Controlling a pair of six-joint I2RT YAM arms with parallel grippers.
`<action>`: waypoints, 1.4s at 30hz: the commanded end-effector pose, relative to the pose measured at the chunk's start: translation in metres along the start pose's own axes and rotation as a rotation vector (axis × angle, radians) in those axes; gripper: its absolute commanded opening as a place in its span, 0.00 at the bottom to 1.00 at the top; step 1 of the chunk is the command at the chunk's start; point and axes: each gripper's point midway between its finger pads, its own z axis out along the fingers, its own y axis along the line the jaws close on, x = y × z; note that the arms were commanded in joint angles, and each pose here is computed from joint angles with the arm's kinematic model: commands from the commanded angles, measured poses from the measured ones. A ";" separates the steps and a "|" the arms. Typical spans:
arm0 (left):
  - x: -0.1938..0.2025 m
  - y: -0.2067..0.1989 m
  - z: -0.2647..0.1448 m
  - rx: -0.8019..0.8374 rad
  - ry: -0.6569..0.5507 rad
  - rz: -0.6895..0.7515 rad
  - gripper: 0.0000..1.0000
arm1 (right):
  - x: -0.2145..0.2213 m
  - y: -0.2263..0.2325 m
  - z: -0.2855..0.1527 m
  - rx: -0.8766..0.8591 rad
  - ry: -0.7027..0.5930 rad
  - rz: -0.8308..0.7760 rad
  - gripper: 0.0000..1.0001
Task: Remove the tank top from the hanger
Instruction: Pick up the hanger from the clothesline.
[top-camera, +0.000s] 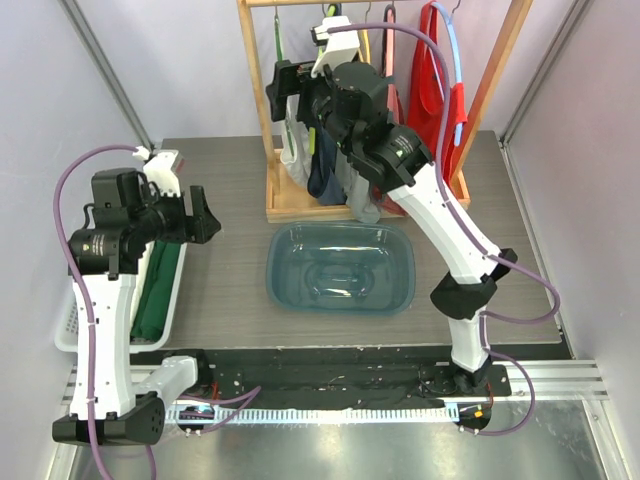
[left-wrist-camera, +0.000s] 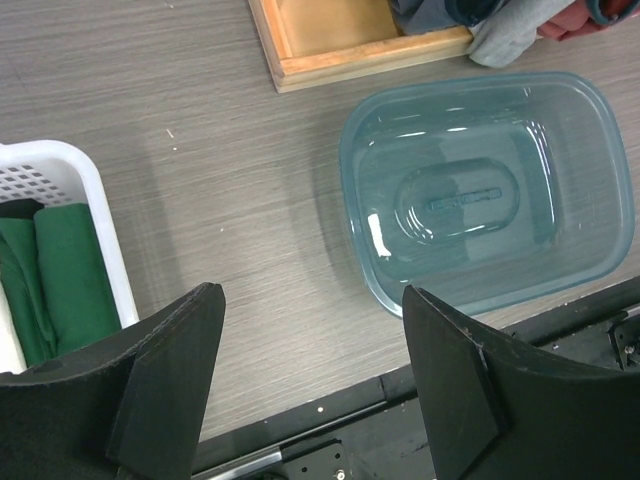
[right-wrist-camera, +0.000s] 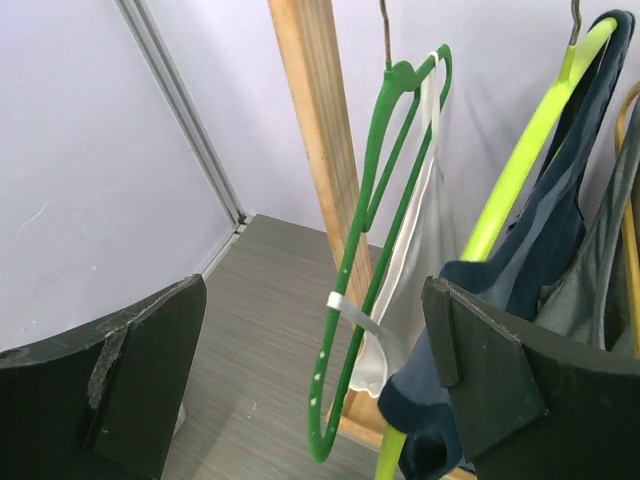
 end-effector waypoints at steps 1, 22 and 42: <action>-0.009 -0.004 -0.005 0.018 -0.056 0.034 0.77 | -0.010 -0.010 0.015 -0.019 -0.050 0.052 0.98; -0.120 -0.010 -0.016 0.017 -0.331 0.016 0.79 | -0.021 0.035 -0.031 -0.006 -0.086 -0.052 0.91; -0.278 -0.096 0.071 0.155 -0.570 0.195 0.77 | 0.013 -0.044 -0.182 -0.006 0.027 0.043 0.77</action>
